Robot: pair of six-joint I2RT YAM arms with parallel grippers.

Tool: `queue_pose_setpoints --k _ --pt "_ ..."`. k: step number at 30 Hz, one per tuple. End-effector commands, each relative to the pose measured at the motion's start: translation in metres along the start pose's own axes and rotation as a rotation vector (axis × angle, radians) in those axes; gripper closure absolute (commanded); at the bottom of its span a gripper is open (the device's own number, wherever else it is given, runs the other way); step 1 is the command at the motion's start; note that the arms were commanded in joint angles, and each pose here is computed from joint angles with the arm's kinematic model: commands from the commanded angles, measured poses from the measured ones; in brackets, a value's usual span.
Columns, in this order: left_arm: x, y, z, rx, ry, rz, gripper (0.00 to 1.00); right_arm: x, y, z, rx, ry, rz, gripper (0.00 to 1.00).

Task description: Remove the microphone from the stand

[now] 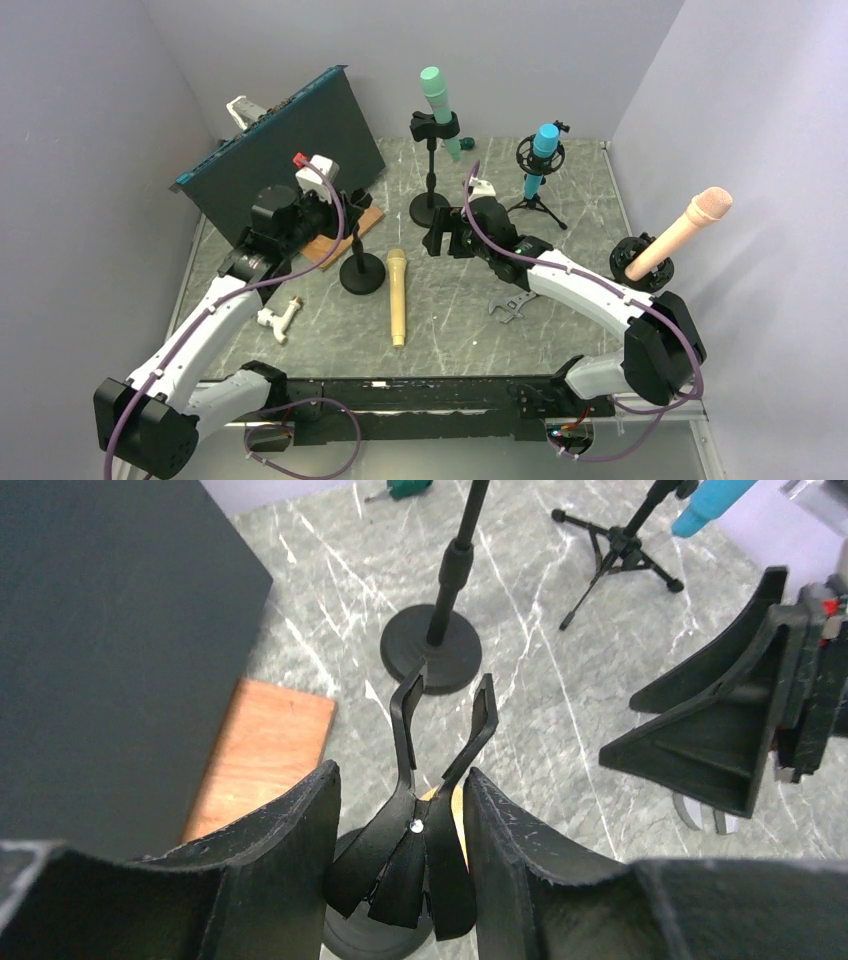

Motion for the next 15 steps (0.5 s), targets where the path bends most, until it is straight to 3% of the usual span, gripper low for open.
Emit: queue_pose_setpoints --k 1,10,15 --pt "-0.011 0.017 -0.103 -0.128 0.341 0.092 0.78 -0.007 -0.002 0.015 -0.065 -0.033 -0.007 0.10" --pt "-0.011 0.021 -0.107 -0.143 0.356 0.131 0.71 -0.016 -0.011 0.034 -0.097 -0.089 -0.078 0.06" --pt "-0.004 0.022 -0.120 -0.182 0.386 0.126 0.71 -0.021 -0.025 0.048 -0.080 -0.105 -0.212 0.03"
Point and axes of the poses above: each gripper's point midway between its finger pads, its own x axis out along the fingers, its own y axis along the line the jaws close on, z = x × y, the point moved 3 cm from there along -x, back along the fingers, and after that the axes turned 8 degrees about -x, right-handed, at the moved point
